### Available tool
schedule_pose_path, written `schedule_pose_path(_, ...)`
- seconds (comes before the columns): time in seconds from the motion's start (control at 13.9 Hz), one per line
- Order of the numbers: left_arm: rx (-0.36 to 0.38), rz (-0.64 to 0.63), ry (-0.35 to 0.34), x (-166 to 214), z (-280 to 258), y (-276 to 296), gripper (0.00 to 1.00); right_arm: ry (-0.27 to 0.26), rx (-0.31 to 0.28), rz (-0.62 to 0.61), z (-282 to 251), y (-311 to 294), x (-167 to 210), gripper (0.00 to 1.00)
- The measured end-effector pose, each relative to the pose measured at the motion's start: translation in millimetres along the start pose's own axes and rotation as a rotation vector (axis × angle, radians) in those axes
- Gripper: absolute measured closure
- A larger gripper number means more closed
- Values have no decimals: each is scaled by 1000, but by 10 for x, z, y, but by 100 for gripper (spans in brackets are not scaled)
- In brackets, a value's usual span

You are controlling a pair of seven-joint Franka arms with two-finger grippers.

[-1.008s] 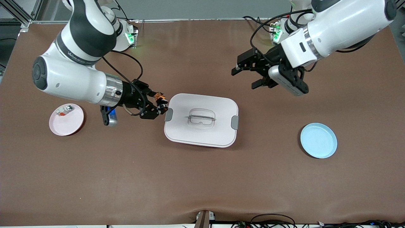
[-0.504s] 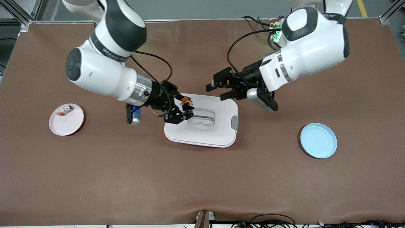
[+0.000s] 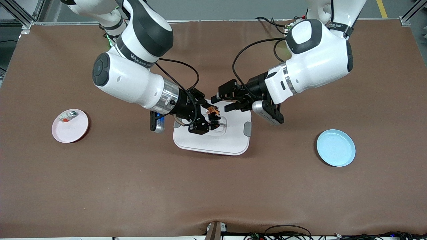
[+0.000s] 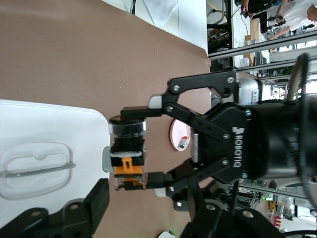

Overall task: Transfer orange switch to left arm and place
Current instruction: 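Carry the switch over the box while the left gripper reaches toward it, then grasp the switch with the left gripper while the right gripper releases it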

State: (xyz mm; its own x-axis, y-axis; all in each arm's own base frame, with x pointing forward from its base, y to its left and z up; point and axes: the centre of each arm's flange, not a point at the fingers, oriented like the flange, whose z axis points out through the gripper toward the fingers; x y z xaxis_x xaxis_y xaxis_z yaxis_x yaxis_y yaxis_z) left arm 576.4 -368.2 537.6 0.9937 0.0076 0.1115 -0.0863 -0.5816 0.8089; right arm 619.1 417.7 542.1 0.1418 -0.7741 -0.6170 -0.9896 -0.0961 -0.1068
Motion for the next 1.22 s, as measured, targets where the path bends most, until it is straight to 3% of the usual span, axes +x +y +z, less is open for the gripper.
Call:
schedule_pose_path(0.79,-18,34,37,132,70,-201,44,-31,50,46,-33,45,-268,28)
schedule_pose_path(0.94,-27,36,39,127,68,-156,63,-32,54,48,-19,40,-268,28)
schedule_pose_path(1.22,-27,39,45,136,59,-158,66,-34,62,48,-18,35,-273,28)
